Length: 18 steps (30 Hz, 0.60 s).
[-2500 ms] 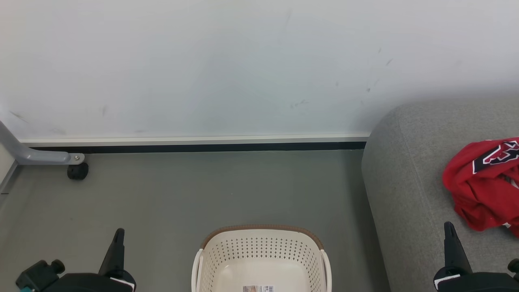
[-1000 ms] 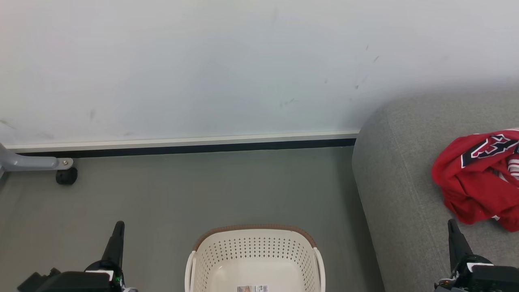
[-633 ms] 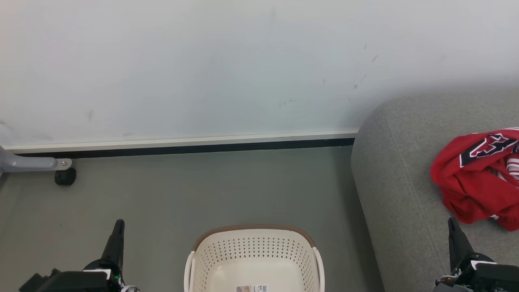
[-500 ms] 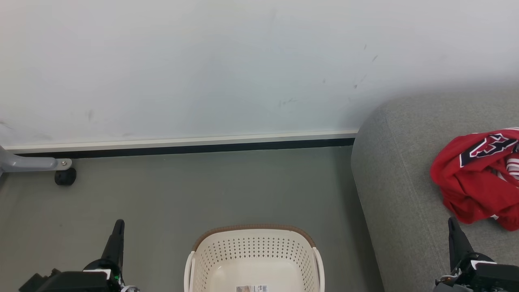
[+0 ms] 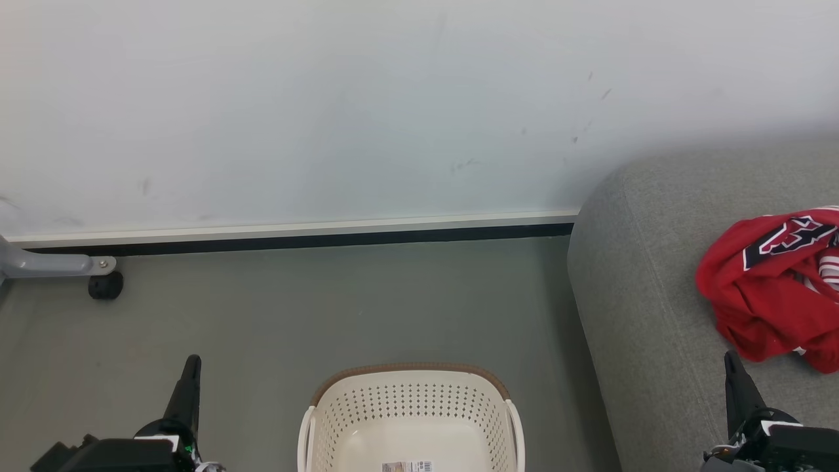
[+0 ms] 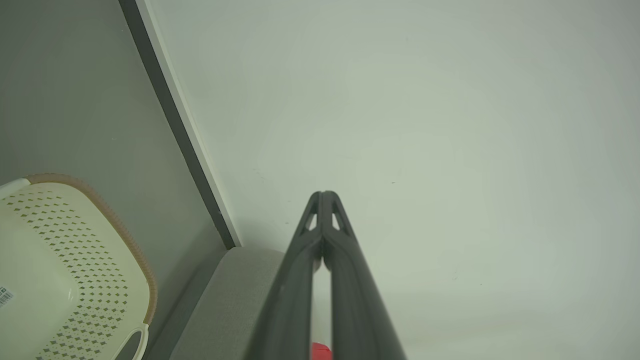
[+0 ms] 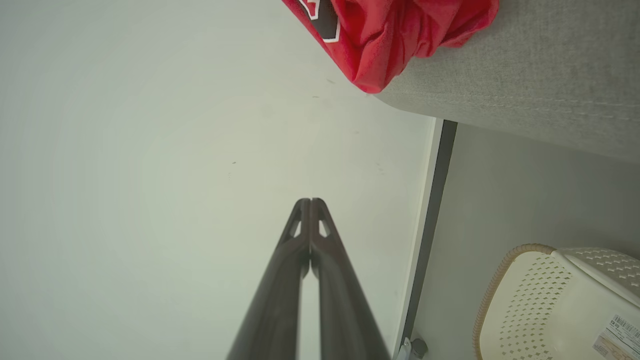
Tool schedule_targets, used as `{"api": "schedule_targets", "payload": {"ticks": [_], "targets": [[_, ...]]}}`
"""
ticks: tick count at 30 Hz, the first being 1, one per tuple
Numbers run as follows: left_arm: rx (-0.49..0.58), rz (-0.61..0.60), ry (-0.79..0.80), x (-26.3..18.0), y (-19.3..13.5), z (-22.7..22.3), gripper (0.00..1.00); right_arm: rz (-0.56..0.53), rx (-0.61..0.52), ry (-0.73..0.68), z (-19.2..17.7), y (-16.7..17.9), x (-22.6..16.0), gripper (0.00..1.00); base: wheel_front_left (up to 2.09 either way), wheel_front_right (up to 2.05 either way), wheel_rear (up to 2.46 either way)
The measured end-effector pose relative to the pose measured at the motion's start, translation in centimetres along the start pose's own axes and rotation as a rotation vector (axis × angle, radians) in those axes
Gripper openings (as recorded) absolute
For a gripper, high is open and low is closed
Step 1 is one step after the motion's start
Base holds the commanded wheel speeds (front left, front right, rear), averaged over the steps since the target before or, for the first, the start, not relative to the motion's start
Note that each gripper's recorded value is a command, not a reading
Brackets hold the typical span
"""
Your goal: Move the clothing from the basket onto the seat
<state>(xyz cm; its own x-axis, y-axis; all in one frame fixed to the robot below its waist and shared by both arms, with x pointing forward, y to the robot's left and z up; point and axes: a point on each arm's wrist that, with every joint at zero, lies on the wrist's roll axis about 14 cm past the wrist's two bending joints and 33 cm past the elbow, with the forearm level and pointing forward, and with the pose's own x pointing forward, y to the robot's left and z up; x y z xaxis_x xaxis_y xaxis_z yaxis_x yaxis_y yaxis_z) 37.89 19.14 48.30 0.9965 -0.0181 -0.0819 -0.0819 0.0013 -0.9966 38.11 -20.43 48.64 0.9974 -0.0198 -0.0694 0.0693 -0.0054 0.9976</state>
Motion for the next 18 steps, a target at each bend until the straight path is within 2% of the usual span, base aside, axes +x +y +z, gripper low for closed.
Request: {"api": "schedule_targets", "payload": {"ticks": [18], "targets": [[0.000,0.000,-0.001,-0.01,0.01,0.03,0.00,0.000,0.000,0.000,-0.01,0.01,0.00,0.00,0.00,0.00,0.00]]}}
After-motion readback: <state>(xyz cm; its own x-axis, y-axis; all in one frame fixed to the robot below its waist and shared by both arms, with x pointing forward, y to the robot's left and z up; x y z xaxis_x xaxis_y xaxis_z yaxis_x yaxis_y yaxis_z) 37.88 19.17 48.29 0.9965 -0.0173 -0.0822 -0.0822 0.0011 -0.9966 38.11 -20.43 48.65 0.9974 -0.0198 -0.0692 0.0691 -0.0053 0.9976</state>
